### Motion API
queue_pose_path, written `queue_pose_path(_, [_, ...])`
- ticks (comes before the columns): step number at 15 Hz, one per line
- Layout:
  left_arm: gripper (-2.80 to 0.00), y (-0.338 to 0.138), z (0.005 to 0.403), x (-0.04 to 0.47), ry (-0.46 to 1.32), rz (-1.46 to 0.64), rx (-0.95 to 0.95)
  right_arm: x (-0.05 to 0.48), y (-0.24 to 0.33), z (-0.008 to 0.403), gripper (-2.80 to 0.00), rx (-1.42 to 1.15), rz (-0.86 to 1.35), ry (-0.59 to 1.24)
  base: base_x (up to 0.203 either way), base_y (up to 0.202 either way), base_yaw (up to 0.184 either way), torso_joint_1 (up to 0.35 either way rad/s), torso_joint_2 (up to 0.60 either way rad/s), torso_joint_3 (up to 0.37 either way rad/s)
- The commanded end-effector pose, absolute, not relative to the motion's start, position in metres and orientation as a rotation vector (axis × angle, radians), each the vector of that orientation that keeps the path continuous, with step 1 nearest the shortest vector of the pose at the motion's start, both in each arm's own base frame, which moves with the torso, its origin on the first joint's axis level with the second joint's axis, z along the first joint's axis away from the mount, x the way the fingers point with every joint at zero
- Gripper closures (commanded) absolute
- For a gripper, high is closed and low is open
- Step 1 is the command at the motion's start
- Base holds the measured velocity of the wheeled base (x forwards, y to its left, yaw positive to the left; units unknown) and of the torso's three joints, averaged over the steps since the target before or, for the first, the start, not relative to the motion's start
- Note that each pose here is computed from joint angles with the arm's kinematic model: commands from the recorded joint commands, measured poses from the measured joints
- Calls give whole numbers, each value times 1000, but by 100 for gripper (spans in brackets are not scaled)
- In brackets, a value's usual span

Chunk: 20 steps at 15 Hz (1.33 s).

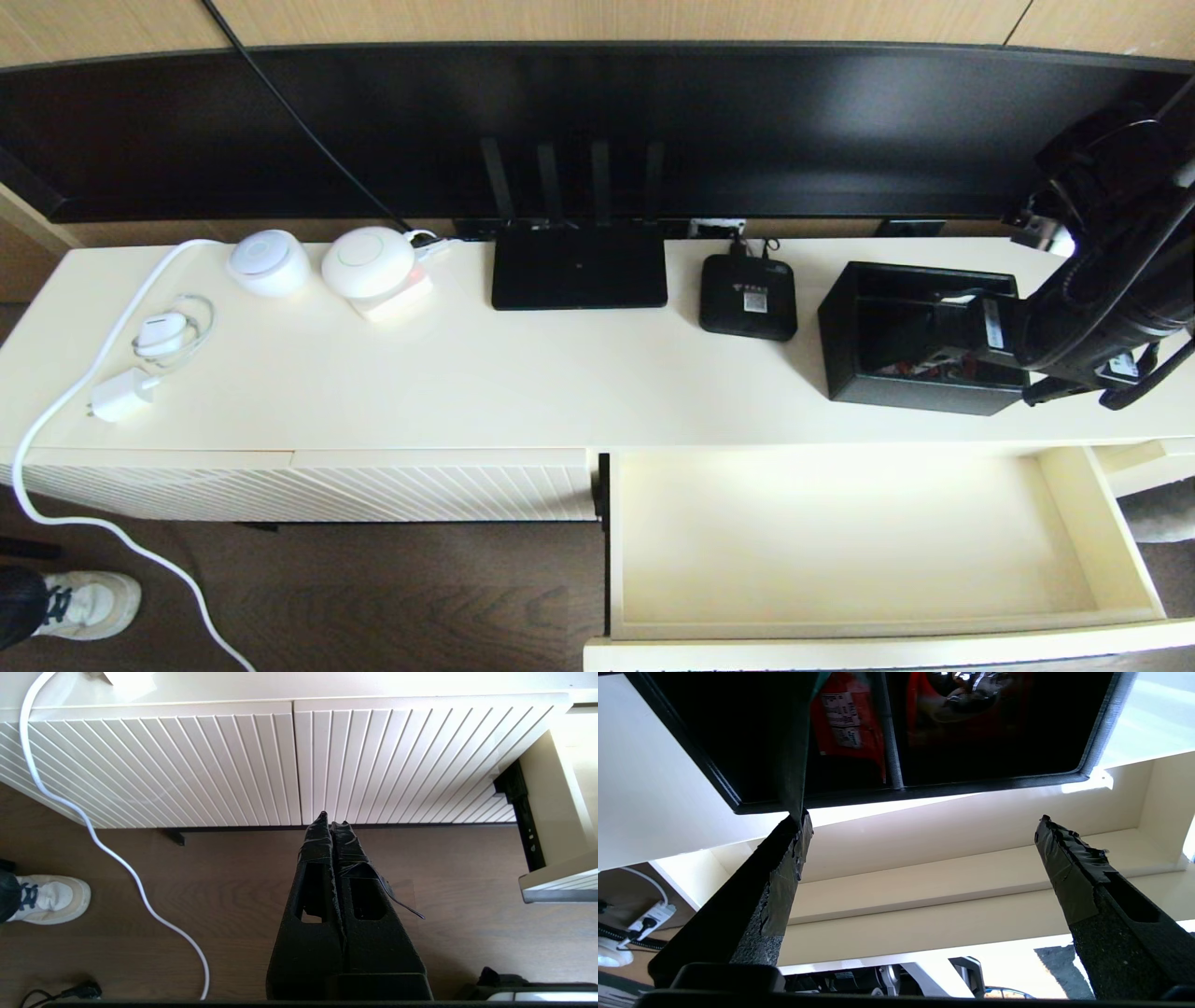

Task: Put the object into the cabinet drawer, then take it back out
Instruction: Put the storage box in the drawer

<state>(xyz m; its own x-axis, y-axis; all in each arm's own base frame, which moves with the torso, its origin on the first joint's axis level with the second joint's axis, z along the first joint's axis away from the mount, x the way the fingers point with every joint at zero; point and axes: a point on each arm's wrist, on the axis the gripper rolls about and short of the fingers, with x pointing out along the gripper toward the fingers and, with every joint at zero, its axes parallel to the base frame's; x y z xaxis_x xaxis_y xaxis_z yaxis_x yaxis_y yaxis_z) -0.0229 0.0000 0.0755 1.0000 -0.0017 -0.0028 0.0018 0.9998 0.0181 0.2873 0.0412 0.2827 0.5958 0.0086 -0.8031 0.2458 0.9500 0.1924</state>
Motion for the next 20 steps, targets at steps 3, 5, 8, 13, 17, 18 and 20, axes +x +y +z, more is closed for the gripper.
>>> queue_pose_path(3, [0, 0, 76, -23, 2, -2, 18, 283, 39, 284, -280, 297, -147, 926, 0, 0, 0, 0, 0, 0])
queue_pose_path(5, [0, 0, 75, -23, 5, -2, 18, 284, 35, 285, -280, 305, -160, 923, 0, 0, 0, 0, 0, 0])
queue_pose_path(8, [0, 0, 75, -23, 5, -2, 18, 292, 26, 277, -280, 324, -200, 945, 0, 0, 0, 0, 0, 0])
queue_pose_path(13, [0, 0, 76, -23, 4, -2, 18, 292, 23, 278, -280, 337, -198, 940, 0, 0, 0, 0, 0, 0])
queue_pose_path(17, [0, 0, 75, -23, 5, -2, 18, 274, 22, 290, -280, 332, -189, 905, 0, 0, 0, 0, 0, 0])
queue_pose_path(18, [0, 0, 75, -23, 4, -2, 18, 270, 22, 292, -280, 330, -187, 901, 0, 0, 0, 0, 0, 0])
queue_pose_path(20, [0, 0, 75, -23, 5, -2, 18, 269, 21, 291, -280, 328, -193, 907, 0, 0, 0, 0, 0, 0])
